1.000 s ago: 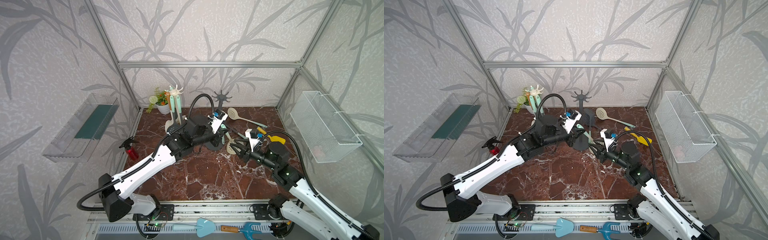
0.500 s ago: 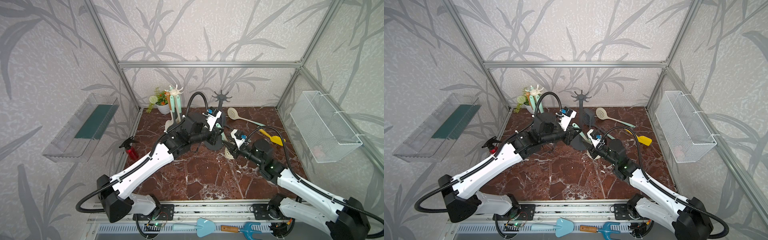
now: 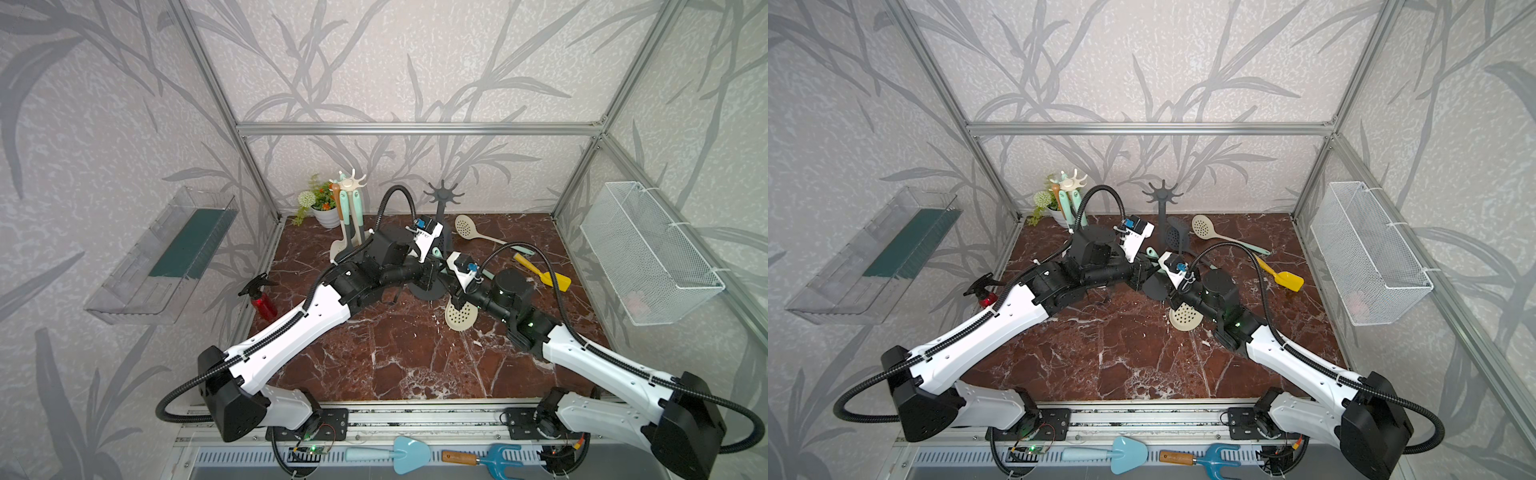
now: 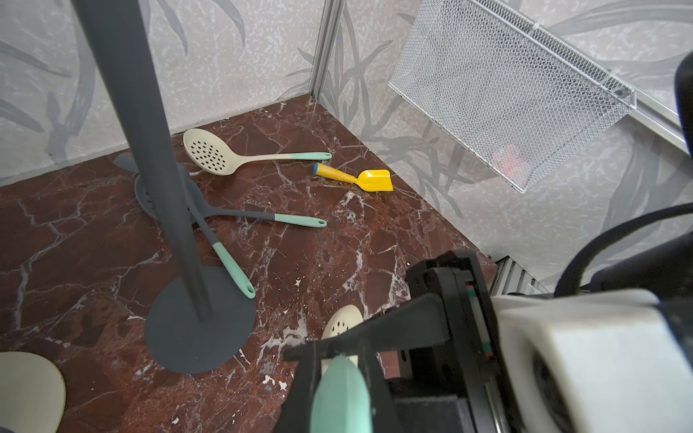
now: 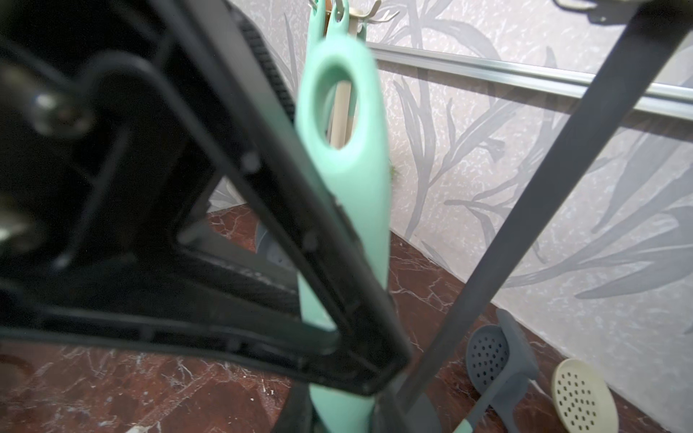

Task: Hang the skimmer on the kitchen utensil rack
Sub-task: Pick up the skimmer from the center of the board, then hang the skimmer on the rack, then pick up the skimmer from the center of the board.

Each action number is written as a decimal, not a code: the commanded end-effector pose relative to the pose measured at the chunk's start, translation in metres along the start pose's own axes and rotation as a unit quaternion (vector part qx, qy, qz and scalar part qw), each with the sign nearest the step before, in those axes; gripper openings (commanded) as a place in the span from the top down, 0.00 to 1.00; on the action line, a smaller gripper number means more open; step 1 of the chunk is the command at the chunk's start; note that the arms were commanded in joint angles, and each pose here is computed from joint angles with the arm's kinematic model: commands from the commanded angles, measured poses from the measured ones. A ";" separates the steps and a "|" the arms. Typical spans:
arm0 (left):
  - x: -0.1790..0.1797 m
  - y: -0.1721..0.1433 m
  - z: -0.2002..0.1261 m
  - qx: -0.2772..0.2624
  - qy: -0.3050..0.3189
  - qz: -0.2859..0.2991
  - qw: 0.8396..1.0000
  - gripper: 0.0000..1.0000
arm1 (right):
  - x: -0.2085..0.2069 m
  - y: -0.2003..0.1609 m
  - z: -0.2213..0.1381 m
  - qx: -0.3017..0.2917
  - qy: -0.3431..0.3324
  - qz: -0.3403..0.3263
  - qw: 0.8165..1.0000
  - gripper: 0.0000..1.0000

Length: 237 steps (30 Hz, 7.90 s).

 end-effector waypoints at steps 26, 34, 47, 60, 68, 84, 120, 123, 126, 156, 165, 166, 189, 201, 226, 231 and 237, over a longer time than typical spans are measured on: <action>0.000 -0.055 -0.038 -0.131 -0.069 0.065 0.987 0.46 | -0.012 0.073 -0.009 -0.024 -0.033 0.291 0.956 1.00; -0.004 -0.047 -0.017 -0.155 -0.107 0.065 0.980 0.47 | -0.010 0.083 -0.012 -0.026 -0.037 0.302 0.952 1.00; -0.011 -0.050 0.022 -0.130 -0.103 0.062 0.984 0.67 | -0.006 0.087 -0.011 -0.026 -0.054 0.276 0.959 0.99; 0.002 -0.054 0.015 -0.116 -0.024 0.065 0.991 1.00 | -0.001 0.087 -0.014 -0.032 -0.058 0.240 0.968 0.70; 0.033 -0.066 -0.023 -0.142 0.041 0.022 0.989 1.00 | -0.001 0.073 -0.047 -0.024 -0.072 0.179 0.981 0.45; 0.094 -0.044 -0.046 -0.234 0.127 -0.046 0.963 1.00 | 0.020 0.033 -0.054 0.007 0.008 0.176 0.984 0.44; 0.128 -0.025 -0.018 -0.181 0.127 -0.163 0.961 1.00 | 0.023 0.044 -0.050 -0.012 0.023 0.169 0.985 0.44; 0.122 -0.022 -0.019 -0.185 0.108 -0.149 0.965 1.00 | 0.023 0.044 -0.049 -0.014 0.025 0.170 0.985 0.44; 0.117 -0.019 -0.021 -0.190 0.093 -0.135 0.968 1.00 | 0.024 0.045 -0.049 -0.015 0.028 0.169 0.985 0.44; 0.131 -0.039 -0.032 -0.188 0.157 -0.183 0.952 1.00 | 0.024 0.047 -0.049 -0.017 0.030 0.170 0.985 0.44; 0.139 -0.036 -0.030 -0.190 0.166 -0.212 0.944 1.00 | 0.024 0.048 -0.053 -0.019 0.026 0.172 0.985 0.44; 0.140 -0.037 -0.029 -0.189 0.167 -0.216 0.943 1.00 | 0.024 0.048 -0.054 -0.019 0.025 0.172 0.985 0.44; 0.118 -0.058 -0.069 -0.060 0.206 -0.148 0.966 0.31 | -0.064 -0.053 -0.057 0.148 -0.232 0.320 0.907 0.42; 0.099 -0.081 -0.095 0.012 0.197 0.013 0.980 0.16 | -0.134 -0.113 0.006 0.220 -0.267 0.400 0.849 0.43; 0.089 -0.085 -0.108 -0.026 0.155 0.044 0.987 0.14 | -0.190 -0.207 0.143 0.360 -0.346 0.386 0.776 0.57; 0.090 -0.085 -0.111 -0.035 0.158 0.039 0.986 0.14 | -0.193 -0.207 0.141 0.359 -0.363 0.386 0.768 0.77; 0.091 -0.086 -0.113 -0.038 0.161 0.037 0.986 0.14 | -0.200 -0.148 0.121 0.300 -0.361 0.384 0.795 0.98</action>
Point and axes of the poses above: each gripper's point midway between its finger pads, its own z axis out along the fingers, its own x axis along the line the jaws close on, y = z × x, the point moved 6 cm from there along -z, back along the fingers, and after that the axes turned 9 degrees about z, right-handed, at the moved point
